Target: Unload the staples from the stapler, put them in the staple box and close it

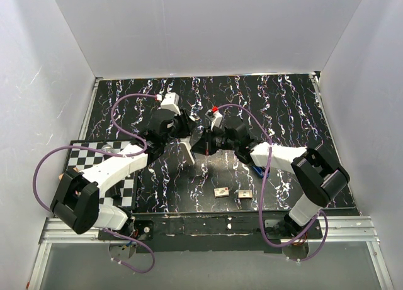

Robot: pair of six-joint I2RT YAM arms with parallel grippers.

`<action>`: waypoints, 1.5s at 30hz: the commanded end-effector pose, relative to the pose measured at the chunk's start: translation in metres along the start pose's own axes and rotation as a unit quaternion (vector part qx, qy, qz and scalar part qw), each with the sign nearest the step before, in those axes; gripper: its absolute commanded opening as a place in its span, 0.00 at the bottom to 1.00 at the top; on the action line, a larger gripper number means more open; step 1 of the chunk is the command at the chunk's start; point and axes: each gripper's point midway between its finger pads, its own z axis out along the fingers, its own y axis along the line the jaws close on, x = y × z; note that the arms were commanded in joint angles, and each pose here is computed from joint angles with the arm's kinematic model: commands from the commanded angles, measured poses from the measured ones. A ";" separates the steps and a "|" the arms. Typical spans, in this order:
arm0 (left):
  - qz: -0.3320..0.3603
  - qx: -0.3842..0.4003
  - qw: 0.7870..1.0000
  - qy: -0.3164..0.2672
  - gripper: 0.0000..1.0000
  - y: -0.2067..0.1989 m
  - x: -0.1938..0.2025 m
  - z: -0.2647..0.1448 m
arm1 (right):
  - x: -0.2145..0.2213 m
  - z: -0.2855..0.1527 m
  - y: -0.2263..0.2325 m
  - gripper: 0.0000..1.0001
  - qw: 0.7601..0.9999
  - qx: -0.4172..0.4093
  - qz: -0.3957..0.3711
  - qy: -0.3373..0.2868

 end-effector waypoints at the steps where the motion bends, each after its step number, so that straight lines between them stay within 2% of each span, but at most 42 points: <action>1: -0.011 0.015 0.997 -0.080 0.00 -0.016 -0.050 0.001 | 0.016 0.000 0.022 0.01 0.998 -0.048 0.001 0.028; 34: 0.019 -0.004 0.998 -0.068 0.00 -0.004 -0.039 0.013 | 0.004 -0.005 0.096 0.01 0.986 -0.160 -0.023 0.034; 45: 0.042 0.025 0.998 -0.050 0.00 -0.015 -0.038 0.002 | -0.002 -0.005 0.086 0.01 0.992 -0.112 -0.052 0.026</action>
